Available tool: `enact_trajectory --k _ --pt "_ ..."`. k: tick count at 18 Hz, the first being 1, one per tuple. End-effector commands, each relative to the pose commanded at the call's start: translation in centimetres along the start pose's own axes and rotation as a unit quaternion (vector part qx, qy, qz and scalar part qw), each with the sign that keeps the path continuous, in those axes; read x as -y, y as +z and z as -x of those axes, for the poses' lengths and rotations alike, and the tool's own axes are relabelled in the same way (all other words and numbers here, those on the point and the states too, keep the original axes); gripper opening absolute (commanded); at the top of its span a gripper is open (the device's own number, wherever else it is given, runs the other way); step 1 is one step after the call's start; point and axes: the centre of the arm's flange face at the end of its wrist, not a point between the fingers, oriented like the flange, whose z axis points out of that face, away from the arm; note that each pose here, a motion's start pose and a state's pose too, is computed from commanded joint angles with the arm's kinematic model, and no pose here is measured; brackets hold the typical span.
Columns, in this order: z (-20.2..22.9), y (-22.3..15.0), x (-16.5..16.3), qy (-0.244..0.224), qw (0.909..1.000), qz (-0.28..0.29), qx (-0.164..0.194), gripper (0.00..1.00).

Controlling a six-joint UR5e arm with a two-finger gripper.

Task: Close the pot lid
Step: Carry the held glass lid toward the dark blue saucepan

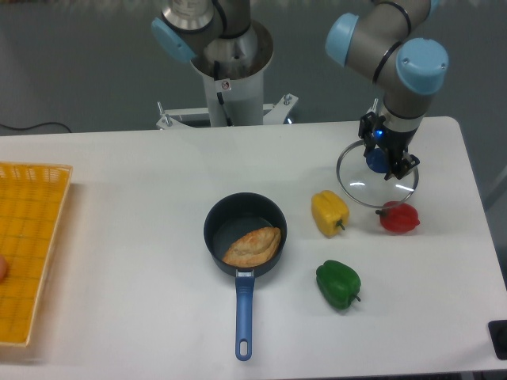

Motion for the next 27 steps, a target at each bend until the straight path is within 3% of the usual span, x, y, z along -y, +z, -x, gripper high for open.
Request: enact_trajectory --k 17,27 --pt "-1.0 -3.0 3.8 -0.015 0.9999 -0.001 -0.004 0.52" --pt "-3.4 -4.7 7.4 -0.095 0.9955 0.0 -0.009 0.52"
